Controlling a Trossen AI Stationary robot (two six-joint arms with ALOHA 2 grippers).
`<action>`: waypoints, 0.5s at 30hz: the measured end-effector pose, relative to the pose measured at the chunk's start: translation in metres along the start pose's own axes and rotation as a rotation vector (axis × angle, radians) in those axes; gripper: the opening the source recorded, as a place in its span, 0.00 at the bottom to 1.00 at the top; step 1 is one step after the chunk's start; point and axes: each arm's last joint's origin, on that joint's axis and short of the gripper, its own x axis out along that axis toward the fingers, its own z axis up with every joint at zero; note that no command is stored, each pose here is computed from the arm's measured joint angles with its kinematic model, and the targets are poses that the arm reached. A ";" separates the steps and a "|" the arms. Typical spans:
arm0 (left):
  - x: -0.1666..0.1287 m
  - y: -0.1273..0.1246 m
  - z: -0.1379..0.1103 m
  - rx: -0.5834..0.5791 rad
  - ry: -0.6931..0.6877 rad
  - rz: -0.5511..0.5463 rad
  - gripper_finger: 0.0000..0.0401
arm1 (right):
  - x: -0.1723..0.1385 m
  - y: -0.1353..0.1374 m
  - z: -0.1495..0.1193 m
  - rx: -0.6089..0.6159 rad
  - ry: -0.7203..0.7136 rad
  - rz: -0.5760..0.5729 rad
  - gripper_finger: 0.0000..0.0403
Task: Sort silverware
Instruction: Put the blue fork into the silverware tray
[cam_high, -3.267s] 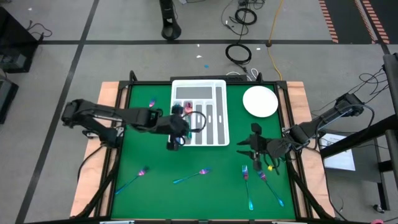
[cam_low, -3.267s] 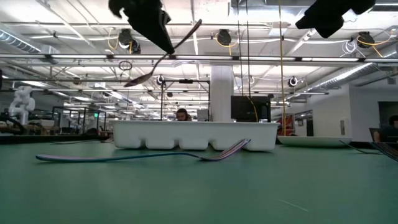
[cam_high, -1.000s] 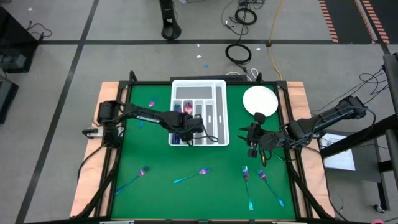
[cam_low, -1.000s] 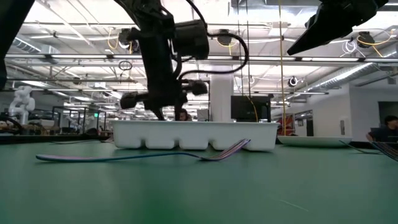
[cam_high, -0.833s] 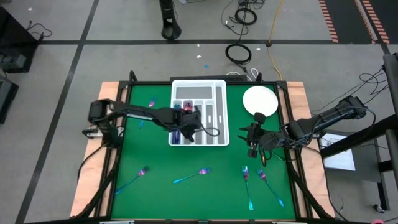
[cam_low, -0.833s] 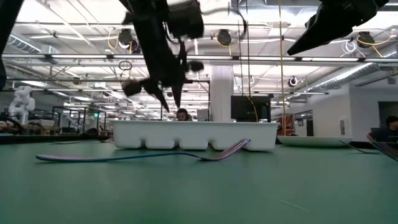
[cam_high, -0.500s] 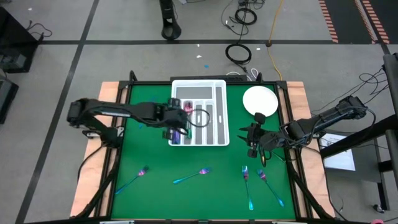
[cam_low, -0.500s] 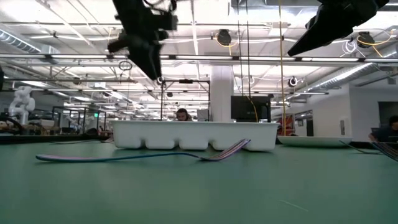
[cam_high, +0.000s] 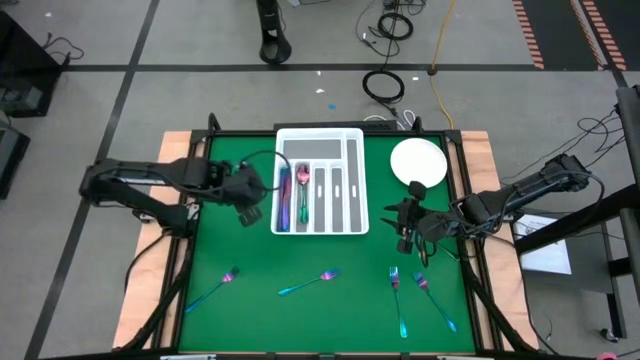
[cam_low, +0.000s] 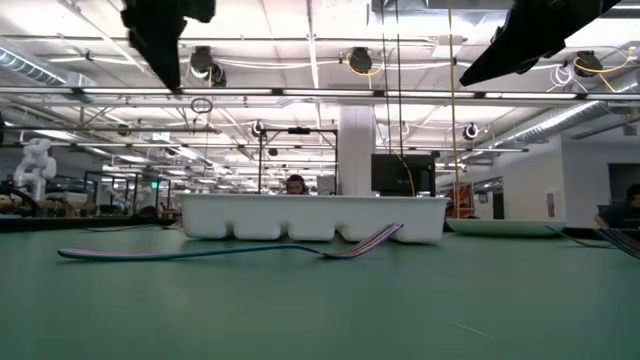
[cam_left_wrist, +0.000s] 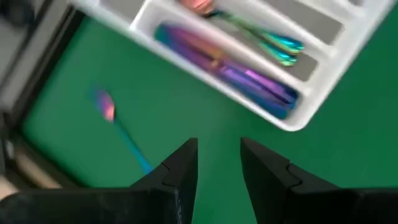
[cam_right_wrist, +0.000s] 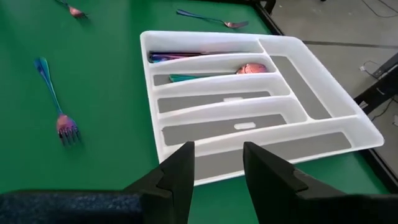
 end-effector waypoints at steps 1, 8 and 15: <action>-0.001 0.002 -0.002 -0.047 0.017 0.009 0.31 | 0.000 0.000 0.000 0.000 0.003 0.002 0.31; 0.000 -0.002 -0.013 -0.118 0.097 -0.005 0.31 | 0.000 0.001 -0.001 0.023 0.010 0.013 0.31; 0.016 -0.029 -0.010 -0.084 0.044 -0.145 0.31 | 0.000 0.003 -0.002 0.059 0.035 0.091 0.31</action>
